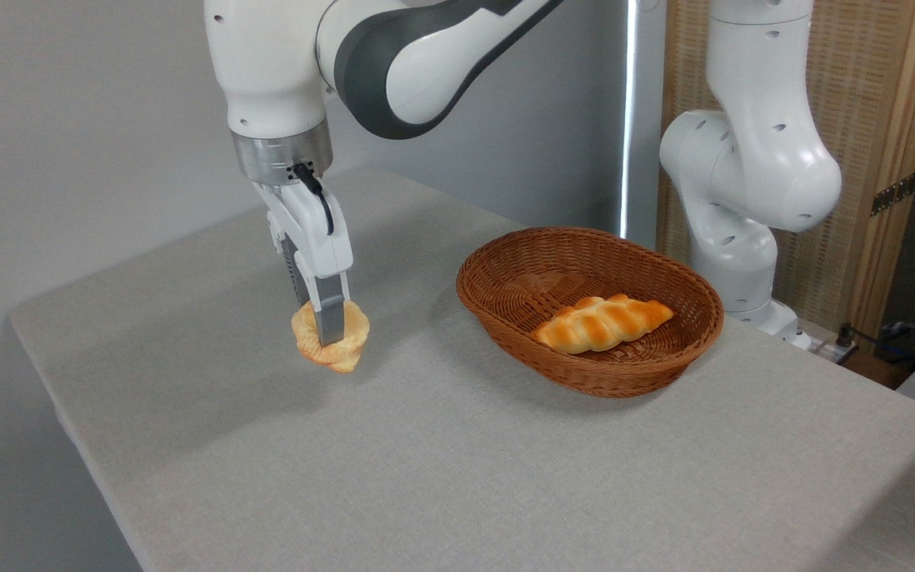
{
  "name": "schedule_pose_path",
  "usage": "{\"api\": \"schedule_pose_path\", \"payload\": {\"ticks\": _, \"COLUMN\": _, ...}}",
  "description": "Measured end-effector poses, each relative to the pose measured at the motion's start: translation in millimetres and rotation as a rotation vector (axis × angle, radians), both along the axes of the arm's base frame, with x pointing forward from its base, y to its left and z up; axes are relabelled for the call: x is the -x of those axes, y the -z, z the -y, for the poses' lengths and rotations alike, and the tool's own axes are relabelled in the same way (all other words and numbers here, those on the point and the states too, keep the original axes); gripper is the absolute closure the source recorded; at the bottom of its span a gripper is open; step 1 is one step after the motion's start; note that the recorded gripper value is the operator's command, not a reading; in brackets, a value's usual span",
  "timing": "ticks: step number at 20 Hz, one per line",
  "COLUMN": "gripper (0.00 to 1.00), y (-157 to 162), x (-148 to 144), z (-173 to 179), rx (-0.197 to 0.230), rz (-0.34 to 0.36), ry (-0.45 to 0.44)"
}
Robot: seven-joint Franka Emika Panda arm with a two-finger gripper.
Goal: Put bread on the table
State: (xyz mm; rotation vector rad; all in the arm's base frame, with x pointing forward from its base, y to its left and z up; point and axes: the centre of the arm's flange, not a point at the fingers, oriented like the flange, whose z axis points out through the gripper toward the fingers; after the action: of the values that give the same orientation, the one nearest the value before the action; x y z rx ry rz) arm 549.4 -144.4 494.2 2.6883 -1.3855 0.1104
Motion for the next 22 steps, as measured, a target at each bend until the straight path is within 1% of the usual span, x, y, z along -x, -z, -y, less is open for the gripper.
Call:
{"api": "schedule_pose_path", "payload": {"ticks": 4, "gripper": 0.00, "y": -2.5, "x": -0.7, "z": 0.1, "rx": 0.002, "rz": 0.001, "ry": -0.029}}
{"api": "schedule_pose_path", "payload": {"ticks": 8, "gripper": 0.00, "y": -12.6, "x": -3.8, "z": 0.0, "rx": 0.007, "rz": 0.020, "ry": -0.041}}
{"api": "schedule_pose_path", "payload": {"ticks": 10, "gripper": 0.00, "y": -19.0, "x": -5.2, "z": -3.2, "rx": 0.008, "rz": 0.019, "ry": -0.062}}
{"api": "schedule_pose_path", "payload": {"ticks": 12, "gripper": 0.00, "y": -33.3, "x": -4.6, "z": -9.2, "rx": 0.004, "rz": -0.011, "ry": -0.087}}
{"api": "schedule_pose_path", "payload": {"ticks": 15, "gripper": 0.00, "y": -61.9, "x": -2.9, "z": -34.4, "rx": -0.004, "rz": -0.060, "ry": -0.127}}
{"api": "schedule_pose_path", "payload": {"ticks": 17, "gripper": 0.00, "y": -78.3, "x": -4.6, "z": -50.5, "rx": -0.014, "rz": -0.049, "ry": -0.148}}
{"api": "schedule_pose_path", "payload": {"ticks": 20, "gripper": 0.00, "y": -98.3, "x": -9.7, "z": -66.8, "rx": -0.028, "rz": -0.005, "ry": -0.172}}
{"api": "schedule_pose_path", "payload": {"ticks": 22, "gripper": 0.00, "y": -105.1, "x": -12.1, "z": -78.9, "rx": -0.042, "rz": 0.012, "ry": -0.190}}
